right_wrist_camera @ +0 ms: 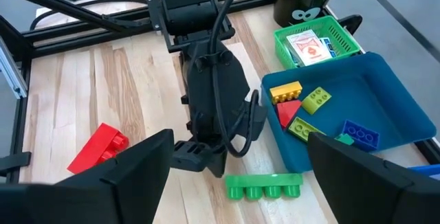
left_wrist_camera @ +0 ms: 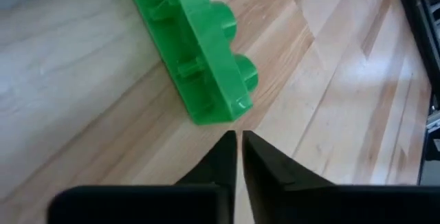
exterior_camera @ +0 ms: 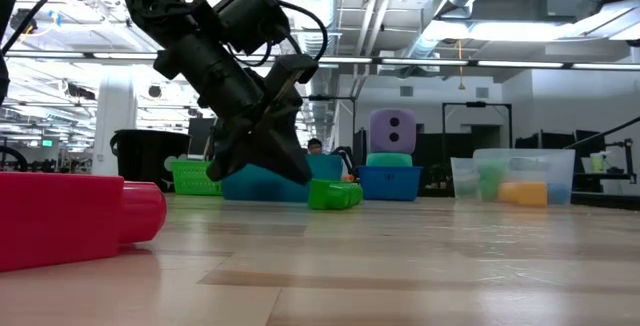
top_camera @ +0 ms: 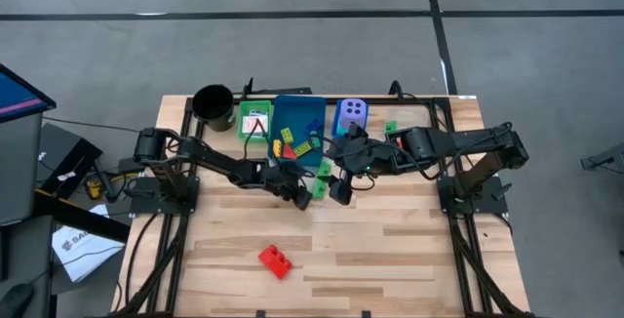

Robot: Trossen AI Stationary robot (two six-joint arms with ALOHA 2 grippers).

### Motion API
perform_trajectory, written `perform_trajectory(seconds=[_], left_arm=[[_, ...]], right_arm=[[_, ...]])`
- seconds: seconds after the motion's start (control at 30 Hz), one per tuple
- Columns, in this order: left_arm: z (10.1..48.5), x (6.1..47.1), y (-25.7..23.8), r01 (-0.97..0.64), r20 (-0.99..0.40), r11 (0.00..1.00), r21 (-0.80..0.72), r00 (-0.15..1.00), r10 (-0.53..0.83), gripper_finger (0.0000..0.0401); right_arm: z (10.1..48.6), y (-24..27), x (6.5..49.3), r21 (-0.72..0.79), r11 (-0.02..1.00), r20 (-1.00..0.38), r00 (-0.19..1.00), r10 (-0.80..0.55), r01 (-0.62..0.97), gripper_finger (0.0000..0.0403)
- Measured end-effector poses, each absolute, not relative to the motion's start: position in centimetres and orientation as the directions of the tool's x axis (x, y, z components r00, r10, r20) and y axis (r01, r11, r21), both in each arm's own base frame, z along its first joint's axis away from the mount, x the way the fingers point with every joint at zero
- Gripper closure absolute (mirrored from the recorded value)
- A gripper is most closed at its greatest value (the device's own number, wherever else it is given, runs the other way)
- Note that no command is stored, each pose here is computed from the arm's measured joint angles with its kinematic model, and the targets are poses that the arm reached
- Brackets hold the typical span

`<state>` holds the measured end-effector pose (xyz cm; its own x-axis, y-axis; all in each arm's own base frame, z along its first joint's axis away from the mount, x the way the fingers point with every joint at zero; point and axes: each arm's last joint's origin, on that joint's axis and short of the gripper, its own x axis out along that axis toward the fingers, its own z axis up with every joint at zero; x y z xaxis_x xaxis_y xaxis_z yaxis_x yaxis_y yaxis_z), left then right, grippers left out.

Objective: Pick & Place Toys
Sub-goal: Put the large green game piece into the transparent bin

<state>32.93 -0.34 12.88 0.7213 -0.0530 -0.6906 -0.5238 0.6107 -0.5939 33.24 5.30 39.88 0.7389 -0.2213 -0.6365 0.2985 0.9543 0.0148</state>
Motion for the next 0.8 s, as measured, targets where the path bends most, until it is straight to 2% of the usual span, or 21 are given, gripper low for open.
perform_trajectory(seconds=[0.13, 0.3, 0.6, 0.8], left_arm=[[13.1, 33.1, -0.2, -0.526, -0.672, 0.606, -0.597, 0.741, -0.020, 0.0398], [13.3, 33.3, 0.4, -0.567, -0.653, 0.543, -0.619, 0.756, 0.044, 0.0380], [13.2, 33.2, 1.6, -0.625, -0.655, 0.397, -0.672, 0.752, 0.074, 0.0297], [13.2, 33.2, 1.5, -0.617, -0.656, 0.389, -0.684, 0.754, 0.043, 0.0232]], right_arm=[[39.9, 5.3, 33.2, 0.016, 0.954, -0.637, 0.739, -0.221, 0.300, 0.0074], [39.9, 5.3, 33.2, 0.016, 0.954, -0.638, 0.738, -0.221, 0.300, 0.0074], [39.8, 5.3, 33.2, 0.016, 0.954, -0.640, 0.737, -0.220, 0.298, 0.0074], [39.8, 5.3, 33.2, 0.013, 0.956, -0.640, 0.737, -0.219, 0.295, 0.0074]])
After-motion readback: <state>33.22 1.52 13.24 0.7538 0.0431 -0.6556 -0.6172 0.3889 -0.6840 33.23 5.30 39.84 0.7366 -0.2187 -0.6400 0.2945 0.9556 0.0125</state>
